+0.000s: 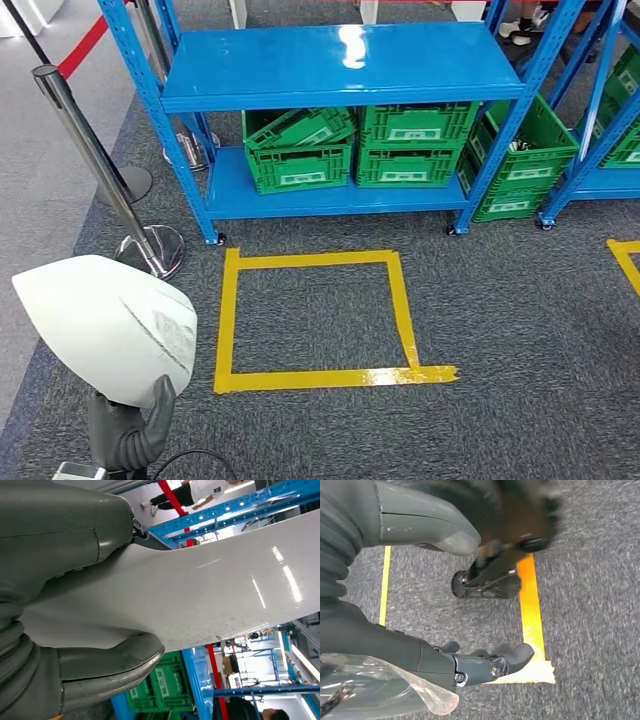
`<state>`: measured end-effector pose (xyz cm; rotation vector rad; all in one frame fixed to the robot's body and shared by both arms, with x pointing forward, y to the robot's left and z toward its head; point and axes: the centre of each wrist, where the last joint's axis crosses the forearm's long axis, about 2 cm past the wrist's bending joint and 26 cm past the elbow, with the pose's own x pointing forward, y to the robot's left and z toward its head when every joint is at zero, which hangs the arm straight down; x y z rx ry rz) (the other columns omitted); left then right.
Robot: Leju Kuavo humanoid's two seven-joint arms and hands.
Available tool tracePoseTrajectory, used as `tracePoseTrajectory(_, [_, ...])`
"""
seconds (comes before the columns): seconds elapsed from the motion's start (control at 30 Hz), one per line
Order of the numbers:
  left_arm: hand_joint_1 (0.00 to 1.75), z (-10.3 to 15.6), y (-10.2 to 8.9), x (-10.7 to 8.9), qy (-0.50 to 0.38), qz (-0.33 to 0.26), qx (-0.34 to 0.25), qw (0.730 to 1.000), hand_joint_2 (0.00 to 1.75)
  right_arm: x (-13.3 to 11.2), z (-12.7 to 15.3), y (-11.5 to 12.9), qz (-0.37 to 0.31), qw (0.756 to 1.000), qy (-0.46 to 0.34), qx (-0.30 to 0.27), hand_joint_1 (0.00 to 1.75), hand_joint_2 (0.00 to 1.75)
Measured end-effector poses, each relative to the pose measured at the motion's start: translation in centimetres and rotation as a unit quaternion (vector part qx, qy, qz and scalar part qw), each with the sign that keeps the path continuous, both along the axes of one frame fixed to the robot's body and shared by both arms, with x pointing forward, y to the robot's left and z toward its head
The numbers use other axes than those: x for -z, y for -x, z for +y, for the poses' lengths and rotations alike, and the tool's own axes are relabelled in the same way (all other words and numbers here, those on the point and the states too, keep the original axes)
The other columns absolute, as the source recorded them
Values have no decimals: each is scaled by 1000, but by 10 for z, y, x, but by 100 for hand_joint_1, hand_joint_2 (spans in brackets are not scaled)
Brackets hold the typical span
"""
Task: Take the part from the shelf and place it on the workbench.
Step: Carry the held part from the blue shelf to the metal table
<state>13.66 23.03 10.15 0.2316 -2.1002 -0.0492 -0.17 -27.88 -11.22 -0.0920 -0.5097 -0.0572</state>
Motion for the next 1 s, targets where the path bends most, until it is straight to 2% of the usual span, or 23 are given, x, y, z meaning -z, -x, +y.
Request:
tracePoseTrajectory(0.7, [175,-1,-2,-2,-18,-10,-5,1000,175,0,2,-3,-8,1000,0,-10,0,175])
tracePoseTrajectory(1.0, [175,-5,-1,-3,-20,-16,-6,1000,175,0,0,2,-4,1000,3,-20,0,175])
